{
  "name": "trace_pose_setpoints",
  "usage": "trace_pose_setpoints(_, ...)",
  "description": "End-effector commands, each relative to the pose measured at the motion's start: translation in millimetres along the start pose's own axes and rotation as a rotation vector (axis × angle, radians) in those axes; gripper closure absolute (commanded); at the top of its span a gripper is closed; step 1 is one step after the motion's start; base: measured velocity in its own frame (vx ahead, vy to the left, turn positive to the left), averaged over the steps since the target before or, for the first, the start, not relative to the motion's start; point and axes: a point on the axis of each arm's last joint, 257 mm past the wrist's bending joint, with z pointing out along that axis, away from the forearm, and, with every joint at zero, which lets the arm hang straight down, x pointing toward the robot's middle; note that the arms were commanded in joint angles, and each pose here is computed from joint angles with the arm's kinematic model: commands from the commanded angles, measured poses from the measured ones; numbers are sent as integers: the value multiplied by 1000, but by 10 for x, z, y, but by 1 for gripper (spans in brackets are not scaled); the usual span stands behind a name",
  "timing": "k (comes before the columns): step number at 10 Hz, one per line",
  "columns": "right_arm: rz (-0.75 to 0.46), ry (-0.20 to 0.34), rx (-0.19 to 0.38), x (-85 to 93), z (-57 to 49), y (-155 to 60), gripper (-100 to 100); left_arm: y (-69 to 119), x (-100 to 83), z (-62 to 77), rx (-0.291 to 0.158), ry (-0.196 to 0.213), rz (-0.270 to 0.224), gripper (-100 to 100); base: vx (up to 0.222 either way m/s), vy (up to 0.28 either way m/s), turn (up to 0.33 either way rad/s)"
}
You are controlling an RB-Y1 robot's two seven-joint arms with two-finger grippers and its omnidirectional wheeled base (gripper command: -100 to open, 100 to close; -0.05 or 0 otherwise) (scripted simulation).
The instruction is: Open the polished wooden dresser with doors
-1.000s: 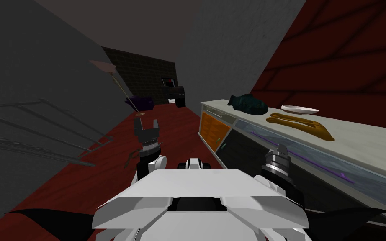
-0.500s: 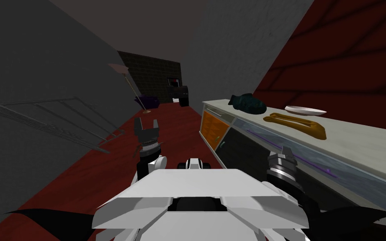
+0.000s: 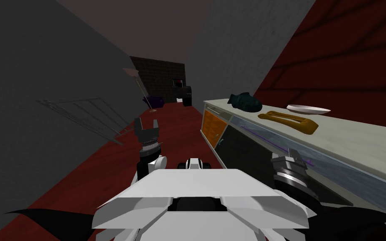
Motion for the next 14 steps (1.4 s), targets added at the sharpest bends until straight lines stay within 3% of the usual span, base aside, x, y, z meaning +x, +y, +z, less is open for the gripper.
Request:
trace_pose_setpoints(1,46,-26,-23,-15,-69,-126,-100,0,0,0,0,0,0,0,-158,-75,148)
trace_pose_setpoints(11,117,-143,-103,-272,-256,-474,-100,0,0,0,0,0,0,0,-123,-47,127)
trace_pose_setpoints(14,117,-138,-97,-221,-243,-514,-100,0,-1,-1,0,0,0,0,37,-28,-7)
